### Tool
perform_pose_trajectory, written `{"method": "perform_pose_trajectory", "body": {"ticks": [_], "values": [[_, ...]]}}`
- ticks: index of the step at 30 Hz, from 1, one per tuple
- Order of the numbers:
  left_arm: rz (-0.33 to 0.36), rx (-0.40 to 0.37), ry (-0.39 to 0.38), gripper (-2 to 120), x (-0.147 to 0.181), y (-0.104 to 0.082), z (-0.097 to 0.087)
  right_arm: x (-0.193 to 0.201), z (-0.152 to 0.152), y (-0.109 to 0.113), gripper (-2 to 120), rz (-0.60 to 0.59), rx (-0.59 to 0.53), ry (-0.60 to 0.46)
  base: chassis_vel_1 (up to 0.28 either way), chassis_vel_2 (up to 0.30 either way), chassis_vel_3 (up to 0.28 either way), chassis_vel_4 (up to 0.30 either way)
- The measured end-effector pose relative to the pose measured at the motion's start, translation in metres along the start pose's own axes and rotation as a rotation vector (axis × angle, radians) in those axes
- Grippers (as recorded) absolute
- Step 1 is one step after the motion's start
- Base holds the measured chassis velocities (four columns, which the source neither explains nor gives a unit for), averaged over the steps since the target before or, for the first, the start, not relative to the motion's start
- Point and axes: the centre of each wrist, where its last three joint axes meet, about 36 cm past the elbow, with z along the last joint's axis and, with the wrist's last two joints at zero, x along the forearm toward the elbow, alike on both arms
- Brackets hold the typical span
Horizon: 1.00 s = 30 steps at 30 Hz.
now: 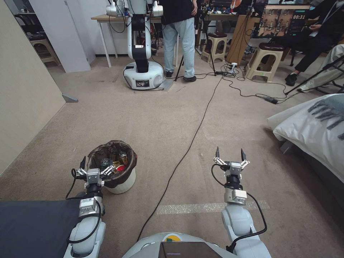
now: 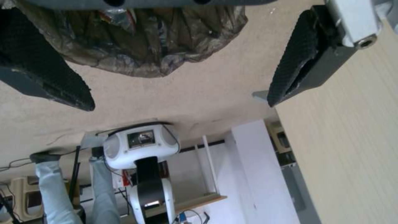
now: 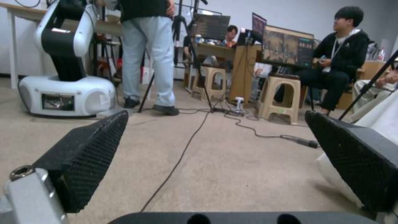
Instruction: Pick up the trash bin, then pick up the garbage from the floor and place it into the trash bin.
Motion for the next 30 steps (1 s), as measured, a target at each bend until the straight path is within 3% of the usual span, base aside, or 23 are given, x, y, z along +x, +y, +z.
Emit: {"method": "perform_pose_trajectory", "body": {"ticks": [30], "values": [[0.0,0.002,0.004,100,-0.0011,0.0003,-0.0011,-0.0009,-0.0003,0.0001,100,0.001,-0.001,0.001,0.0,0.0,0.0,0.0]]}}
